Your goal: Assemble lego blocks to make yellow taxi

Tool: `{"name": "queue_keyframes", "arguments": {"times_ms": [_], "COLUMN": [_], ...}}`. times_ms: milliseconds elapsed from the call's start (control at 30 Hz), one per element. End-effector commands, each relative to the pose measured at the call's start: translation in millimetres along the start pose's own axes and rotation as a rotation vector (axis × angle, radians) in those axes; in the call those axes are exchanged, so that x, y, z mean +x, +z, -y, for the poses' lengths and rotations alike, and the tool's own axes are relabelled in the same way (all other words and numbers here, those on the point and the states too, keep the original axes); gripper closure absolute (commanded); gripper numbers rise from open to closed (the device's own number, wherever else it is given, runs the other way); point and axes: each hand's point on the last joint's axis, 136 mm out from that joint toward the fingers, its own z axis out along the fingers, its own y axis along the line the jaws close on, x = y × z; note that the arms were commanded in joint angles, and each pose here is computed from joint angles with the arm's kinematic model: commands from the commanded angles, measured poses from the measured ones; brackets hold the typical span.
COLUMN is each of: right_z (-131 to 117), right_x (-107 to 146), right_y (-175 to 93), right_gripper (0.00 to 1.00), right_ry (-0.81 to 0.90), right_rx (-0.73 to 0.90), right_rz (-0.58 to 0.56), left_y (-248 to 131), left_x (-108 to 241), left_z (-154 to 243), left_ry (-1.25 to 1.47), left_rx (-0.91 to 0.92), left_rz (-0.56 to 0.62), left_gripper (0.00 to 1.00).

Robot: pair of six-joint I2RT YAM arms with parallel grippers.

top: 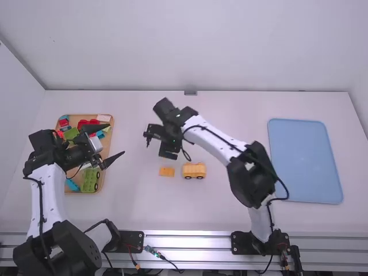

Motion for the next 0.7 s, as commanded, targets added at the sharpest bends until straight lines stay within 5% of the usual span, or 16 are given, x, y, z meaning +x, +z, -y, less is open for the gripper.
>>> {"name": "queue_keyframes", "arguments": {"times_ms": [0,133,300,667], "right_z": [15,22,0,-50], "right_x": [11,30,54,106], "right_y": [-40,-68,-90,-67], "right_gripper": [0.01,0.01,0.01,0.01], "right_ry": [0.063,0.107,0.064,-0.009], "right_rx": [0.063,0.108,0.102,0.003], "right_rz": [0.051,0.105,0.264,0.575], "left_y": [1,11,50,104], "left_x": [-12,-11,-6,21], "left_z": [0,4,38,110], "left_ry": [-0.049,-0.101,-0.041,0.076], "left_rx": [0.009,0.047,0.209,0.534], "left_rz": [0.072,0.048,-0.053,-0.125], "left_gripper": [0.01,0.01,0.01,0.01]}}
